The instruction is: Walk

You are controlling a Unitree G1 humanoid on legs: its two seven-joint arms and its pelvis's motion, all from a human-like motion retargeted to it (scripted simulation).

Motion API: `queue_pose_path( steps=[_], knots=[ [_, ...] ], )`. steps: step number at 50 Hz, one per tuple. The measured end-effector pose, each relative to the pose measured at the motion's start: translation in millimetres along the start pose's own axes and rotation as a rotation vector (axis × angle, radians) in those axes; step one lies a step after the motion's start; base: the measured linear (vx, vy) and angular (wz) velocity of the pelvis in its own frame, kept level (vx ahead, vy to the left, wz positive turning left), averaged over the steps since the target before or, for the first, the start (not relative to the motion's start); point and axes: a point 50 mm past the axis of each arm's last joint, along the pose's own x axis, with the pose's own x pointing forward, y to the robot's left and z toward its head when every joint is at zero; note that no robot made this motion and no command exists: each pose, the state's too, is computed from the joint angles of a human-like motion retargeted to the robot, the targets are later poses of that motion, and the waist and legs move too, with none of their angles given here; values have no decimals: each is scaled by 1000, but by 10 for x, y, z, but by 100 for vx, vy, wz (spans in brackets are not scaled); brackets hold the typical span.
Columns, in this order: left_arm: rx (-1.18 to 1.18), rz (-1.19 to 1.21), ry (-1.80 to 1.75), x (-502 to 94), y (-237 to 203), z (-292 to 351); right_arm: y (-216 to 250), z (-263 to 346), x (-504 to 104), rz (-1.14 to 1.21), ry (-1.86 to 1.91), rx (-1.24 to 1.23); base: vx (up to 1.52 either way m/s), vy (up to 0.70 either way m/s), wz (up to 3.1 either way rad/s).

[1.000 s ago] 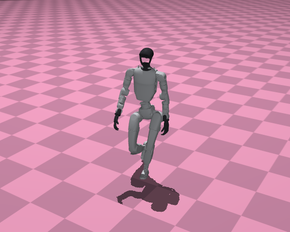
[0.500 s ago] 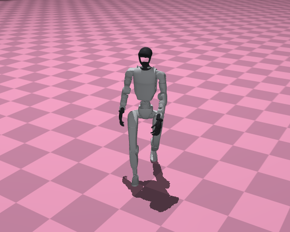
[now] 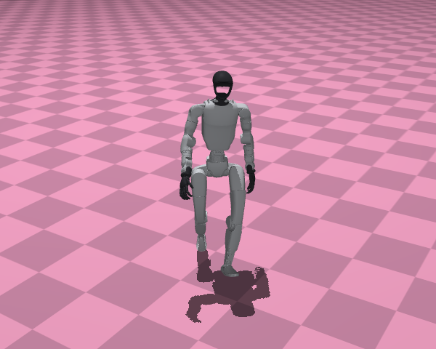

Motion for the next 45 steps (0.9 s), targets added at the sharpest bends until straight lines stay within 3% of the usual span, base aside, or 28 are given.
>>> queue_pose_path(
  steps=[10,23,32,38,45],
  knots=[
    [-95,11,-5,16,28,92,360,-616,-269,127,190,-8,68,11,47],
    [56,136,-356,-50,493,1402,660,-1769,-1101,285,602,-96,63,1,64],
    [195,163,-543,-269,700,2097,664,-2147,-1521,331,756,-78,55,-9,37],
    [244,140,-567,-285,633,2144,595,-2220,-1591,325,776,-68,59,-11,32],
    [286,63,-465,-122,321,1706,436,-2103,-1387,243,708,-62,57,-10,16]
  ],
)
